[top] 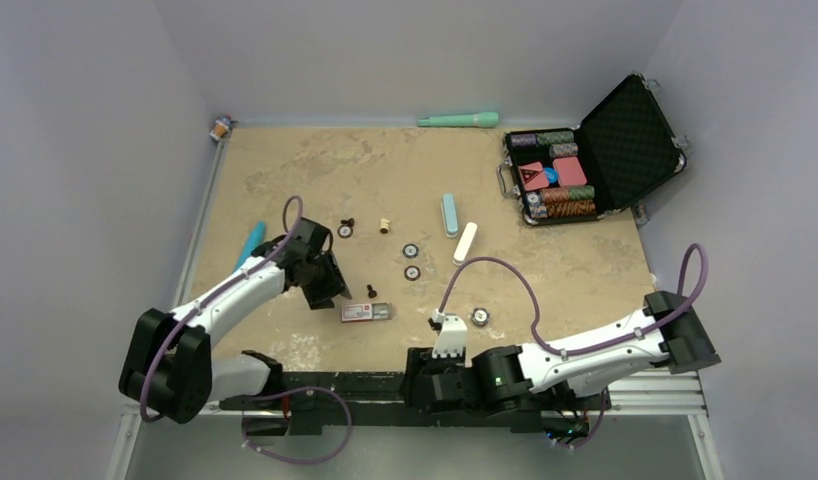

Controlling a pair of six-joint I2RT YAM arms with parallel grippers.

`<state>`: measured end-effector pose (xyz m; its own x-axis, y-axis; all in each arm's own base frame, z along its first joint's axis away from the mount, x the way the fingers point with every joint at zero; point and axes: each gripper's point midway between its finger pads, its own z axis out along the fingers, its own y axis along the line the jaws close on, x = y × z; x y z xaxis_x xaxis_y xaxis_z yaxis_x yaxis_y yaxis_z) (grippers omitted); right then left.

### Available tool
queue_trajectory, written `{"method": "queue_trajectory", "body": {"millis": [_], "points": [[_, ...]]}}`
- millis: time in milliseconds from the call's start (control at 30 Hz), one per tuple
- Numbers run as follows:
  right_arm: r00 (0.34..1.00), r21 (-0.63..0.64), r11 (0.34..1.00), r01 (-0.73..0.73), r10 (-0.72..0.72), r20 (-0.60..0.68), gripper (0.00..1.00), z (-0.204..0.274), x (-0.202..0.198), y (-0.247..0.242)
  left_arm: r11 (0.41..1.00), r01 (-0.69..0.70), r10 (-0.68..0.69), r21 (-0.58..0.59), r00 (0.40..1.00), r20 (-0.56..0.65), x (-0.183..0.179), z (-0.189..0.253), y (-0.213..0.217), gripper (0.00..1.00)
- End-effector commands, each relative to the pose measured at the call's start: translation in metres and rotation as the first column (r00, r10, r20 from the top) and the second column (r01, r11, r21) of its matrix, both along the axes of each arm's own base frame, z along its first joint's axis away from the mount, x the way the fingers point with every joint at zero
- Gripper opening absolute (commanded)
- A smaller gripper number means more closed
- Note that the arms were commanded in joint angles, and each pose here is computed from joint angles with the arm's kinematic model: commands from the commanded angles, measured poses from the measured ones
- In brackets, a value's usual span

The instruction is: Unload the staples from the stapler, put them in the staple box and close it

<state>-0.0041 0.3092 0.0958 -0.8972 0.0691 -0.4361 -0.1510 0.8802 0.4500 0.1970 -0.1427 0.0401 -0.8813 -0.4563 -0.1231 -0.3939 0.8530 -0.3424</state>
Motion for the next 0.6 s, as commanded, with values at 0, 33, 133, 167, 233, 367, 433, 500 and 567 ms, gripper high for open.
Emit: {"method": "queue_trajectory", "body": {"millis": [0, 33, 133, 167, 233, 367, 433, 500, 567], "points": [[0.996, 0.131, 0.989, 0.066, -0.073, 0.051, 0.68, 0.030, 0.025, 0.006, 0.992, -0.009, -0.004, 0.126, 0.994, 0.106, 0.014, 0.044, 0.023, 0.51], [0.995, 0.135, 0.989, 0.063, -0.072, 0.066, 0.66, 0.034, 0.031, 0.006, 0.989, -0.016, -0.002, 0.146, 0.992, 0.126, 0.015, 0.052, 0.028, 0.52], [0.992, 0.150, 0.988, 0.041, -0.057, 0.108, 0.59, 0.045, 0.049, 0.011, 0.980, -0.054, 0.019, 0.190, 0.983, 0.183, 0.010, 0.069, 0.044, 0.52], [0.991, 0.156, 0.987, 0.030, -0.049, 0.123, 0.56, 0.048, 0.056, 0.014, 0.979, -0.065, 0.026, 0.194, 0.980, 0.197, 0.008, 0.071, 0.048, 0.52], [0.988, 0.158, 0.987, 0.016, -0.039, 0.147, 0.50, 0.051, 0.070, 0.018, 0.979, -0.086, 0.044, 0.184, 0.975, 0.219, 0.002, 0.071, 0.052, 0.50], [0.980, 0.159, 0.987, 0.039, -0.069, 0.187, 0.39, 0.057, 0.107, 0.013, 0.971, -0.145, 0.099, 0.192, 0.967, 0.234, -0.008, 0.058, 0.063, 0.44], [0.974, 0.163, 0.986, 0.042, -0.077, 0.212, 0.33, 0.061, 0.125, 0.011, 0.964, -0.174, 0.126, 0.199, 0.964, 0.232, -0.013, 0.049, 0.067, 0.40], [0.970, 0.149, 0.988, 0.048, -0.082, 0.229, 0.23, 0.061, 0.141, 0.008, 0.958, -0.202, 0.153, 0.203, 0.961, 0.232, -0.016, 0.043, 0.071, 0.34], [0.967, 0.125, 0.991, 0.053, -0.082, 0.242, 0.16, 0.057, 0.156, 0.007, 0.954, -0.221, 0.175, 0.205, 0.959, 0.223, -0.018, 0.037, 0.072, 0.28]]}}
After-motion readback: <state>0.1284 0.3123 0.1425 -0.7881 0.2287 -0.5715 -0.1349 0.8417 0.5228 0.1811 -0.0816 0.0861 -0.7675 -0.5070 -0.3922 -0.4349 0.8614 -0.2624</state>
